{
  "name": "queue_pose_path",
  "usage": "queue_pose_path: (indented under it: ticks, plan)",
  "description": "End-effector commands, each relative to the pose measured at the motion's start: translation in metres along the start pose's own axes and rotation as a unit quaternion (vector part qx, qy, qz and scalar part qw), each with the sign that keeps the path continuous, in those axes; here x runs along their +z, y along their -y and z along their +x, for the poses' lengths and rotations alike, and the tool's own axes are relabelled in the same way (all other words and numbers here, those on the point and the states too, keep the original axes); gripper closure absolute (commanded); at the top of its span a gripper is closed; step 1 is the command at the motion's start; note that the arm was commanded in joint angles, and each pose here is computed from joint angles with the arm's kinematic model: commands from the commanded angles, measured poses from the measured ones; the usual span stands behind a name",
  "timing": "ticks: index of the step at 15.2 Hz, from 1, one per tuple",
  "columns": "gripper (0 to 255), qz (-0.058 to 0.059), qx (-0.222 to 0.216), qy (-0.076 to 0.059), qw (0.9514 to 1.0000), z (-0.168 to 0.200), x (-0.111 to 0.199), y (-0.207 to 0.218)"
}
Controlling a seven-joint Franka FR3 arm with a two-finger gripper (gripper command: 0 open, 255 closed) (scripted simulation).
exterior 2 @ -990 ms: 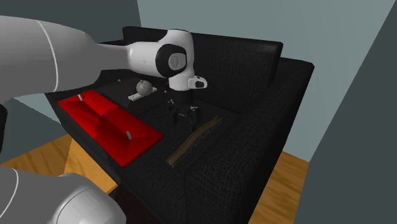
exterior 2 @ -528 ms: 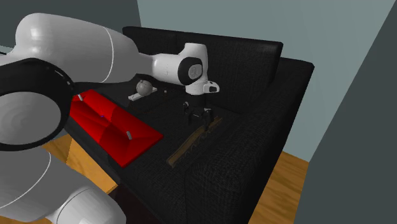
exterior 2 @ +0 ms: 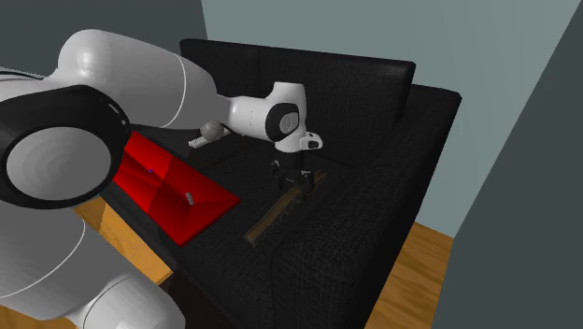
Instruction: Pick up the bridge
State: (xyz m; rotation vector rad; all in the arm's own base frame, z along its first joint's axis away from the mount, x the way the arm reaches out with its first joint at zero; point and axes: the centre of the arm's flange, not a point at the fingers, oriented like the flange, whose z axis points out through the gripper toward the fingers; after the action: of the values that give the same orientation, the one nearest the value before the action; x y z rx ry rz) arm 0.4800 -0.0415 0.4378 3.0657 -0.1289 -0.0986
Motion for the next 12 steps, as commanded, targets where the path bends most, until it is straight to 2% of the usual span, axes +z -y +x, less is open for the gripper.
queue_pose_path:
  ticks: [1, 2, 3, 12]
  plan:
    - [0, 0.000, 0.000, 0.000, 1.0000, 0.0007, 0.0043, -0.0002]
    - [0, 0.000, 0.000, 0.000, 1.0000, 0.0007, 0.0043, -0.0002]
    - [255, 0.000, 0.000, 0.000, 1.0000, 0.0009, 0.0047, -0.0005]
    - [255, 0.000, 0.000, 0.000, 1.0000, 0.0007, 0.0043, -0.0002]
